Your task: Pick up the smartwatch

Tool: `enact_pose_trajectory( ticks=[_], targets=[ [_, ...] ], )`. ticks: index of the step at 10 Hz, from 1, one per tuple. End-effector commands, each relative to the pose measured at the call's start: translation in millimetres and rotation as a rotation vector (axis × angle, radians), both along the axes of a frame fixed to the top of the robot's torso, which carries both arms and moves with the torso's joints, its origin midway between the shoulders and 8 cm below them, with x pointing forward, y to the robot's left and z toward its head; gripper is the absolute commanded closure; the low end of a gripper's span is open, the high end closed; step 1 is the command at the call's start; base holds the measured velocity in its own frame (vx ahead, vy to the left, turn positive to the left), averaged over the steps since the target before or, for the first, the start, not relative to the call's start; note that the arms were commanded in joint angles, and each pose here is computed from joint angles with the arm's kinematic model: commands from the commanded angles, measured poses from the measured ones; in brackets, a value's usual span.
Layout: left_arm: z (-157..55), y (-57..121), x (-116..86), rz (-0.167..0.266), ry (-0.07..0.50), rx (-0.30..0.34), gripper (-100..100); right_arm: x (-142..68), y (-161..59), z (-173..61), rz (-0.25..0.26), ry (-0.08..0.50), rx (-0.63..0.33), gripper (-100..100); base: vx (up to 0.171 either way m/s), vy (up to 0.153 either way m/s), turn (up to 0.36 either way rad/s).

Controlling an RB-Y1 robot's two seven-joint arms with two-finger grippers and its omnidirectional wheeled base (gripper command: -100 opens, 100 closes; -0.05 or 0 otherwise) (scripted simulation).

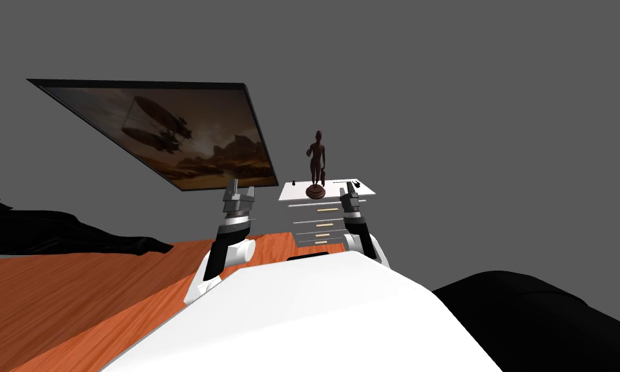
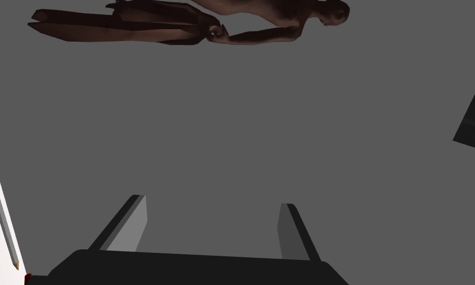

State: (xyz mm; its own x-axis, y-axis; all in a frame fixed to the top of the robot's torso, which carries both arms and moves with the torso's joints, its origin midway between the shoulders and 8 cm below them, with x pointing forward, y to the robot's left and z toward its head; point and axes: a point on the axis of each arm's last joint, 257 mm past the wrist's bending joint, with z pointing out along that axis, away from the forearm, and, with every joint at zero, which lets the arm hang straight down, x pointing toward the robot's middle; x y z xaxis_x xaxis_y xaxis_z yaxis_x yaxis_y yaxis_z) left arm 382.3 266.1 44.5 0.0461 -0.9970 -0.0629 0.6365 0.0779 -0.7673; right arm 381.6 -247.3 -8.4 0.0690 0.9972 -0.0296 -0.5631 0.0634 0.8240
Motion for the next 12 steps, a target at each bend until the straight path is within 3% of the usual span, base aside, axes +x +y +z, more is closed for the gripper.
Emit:
enact_pose_trajectory(
  ticks=[1,6,10,12],
  targets=[
    [-1.4,-5.8,8.6,-0.014,0.016,0.000,-100,0.0,0.0,0.0,0.000,0.000,0.000,0,-0.085,0.061,-0.039],
    [11.7,-28.9,38.4,-0.084,0.046,-0.004,-100,0.0,0.0,-0.1,0.000,0.000,0.000,0,-0.073,0.049,-0.062],
    [18.3,-42.6,60.5,-0.122,0.084,-0.015,-100,0.0,0.0,-0.1,0.000,0.000,0.000,0,-0.067,0.044,-0.069],
    [14.4,-42.6,66.1,-0.119,0.112,-0.017,-100,0.0,0.0,-0.1,0.000,0.000,0.000,0,-0.047,0.027,-0.022]
  ],
)
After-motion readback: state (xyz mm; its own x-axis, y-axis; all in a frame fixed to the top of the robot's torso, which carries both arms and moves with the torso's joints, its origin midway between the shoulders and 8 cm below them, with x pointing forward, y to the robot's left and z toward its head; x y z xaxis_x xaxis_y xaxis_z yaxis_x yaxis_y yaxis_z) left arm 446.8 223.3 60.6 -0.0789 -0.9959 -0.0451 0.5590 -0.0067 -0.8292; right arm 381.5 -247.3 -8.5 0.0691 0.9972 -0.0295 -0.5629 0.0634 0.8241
